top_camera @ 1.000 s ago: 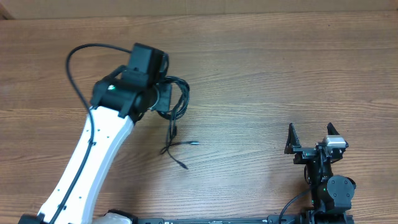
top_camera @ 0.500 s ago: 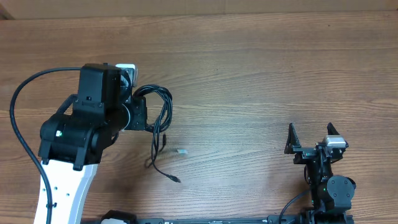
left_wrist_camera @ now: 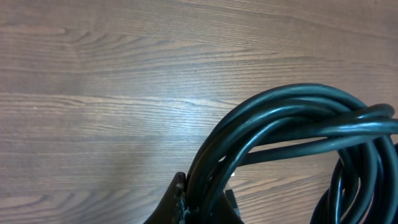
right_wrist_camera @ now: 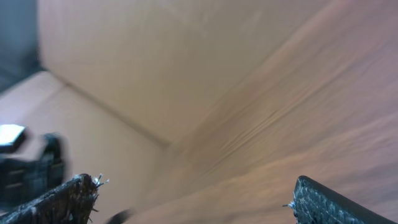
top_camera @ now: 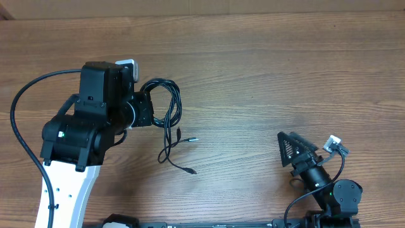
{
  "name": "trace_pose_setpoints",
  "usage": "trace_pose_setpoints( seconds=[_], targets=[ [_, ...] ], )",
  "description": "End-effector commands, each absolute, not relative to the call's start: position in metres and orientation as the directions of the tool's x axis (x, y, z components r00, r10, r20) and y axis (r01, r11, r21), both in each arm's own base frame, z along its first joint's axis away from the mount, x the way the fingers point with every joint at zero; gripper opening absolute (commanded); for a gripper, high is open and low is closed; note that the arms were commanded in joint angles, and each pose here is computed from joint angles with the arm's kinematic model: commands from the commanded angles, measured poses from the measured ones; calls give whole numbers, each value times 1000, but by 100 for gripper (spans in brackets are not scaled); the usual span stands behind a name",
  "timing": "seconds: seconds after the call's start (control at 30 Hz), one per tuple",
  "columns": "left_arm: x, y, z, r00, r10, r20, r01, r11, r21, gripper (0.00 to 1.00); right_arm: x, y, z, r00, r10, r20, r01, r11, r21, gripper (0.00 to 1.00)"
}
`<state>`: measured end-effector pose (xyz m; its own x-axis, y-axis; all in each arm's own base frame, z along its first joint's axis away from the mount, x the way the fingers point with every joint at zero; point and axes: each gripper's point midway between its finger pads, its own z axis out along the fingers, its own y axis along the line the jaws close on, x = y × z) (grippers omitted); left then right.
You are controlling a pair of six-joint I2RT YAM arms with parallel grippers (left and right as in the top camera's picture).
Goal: Untangle cables
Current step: 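Pull the held coil left while the right gripper approaches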
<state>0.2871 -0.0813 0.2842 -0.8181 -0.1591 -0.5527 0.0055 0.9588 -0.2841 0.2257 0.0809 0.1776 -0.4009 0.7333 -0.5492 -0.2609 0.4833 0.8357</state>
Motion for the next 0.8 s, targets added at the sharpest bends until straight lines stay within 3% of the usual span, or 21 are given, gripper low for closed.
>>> trace_pose_setpoints(
  seconds=[0.0,0.13,0.37,0.6,0.77],
  targets=[
    [290,-85,278,-829,-244,-503,-67,936,-345,4,211,104,177,-557,730,-397,-245,312,918,100],
    [286,-86,272,-846,-236,-478,-72,939,-337,4,210,105,178,-499,645,-579,-363,451,815,100],
    [276,-89,260,-882,-218,-419,-83,945,-318,4,205,109,201,-491,613,-619,-411,463,785,99],
    [279,-99,248,-876,-361,-319,-235,899,-370,4,193,132,211,-646,508,-569,-422,383,822,99],
    [288,-113,230,-901,-333,-279,-227,908,-351,4,206,140,219,-730,436,-526,-388,369,845,99]
  ],
)
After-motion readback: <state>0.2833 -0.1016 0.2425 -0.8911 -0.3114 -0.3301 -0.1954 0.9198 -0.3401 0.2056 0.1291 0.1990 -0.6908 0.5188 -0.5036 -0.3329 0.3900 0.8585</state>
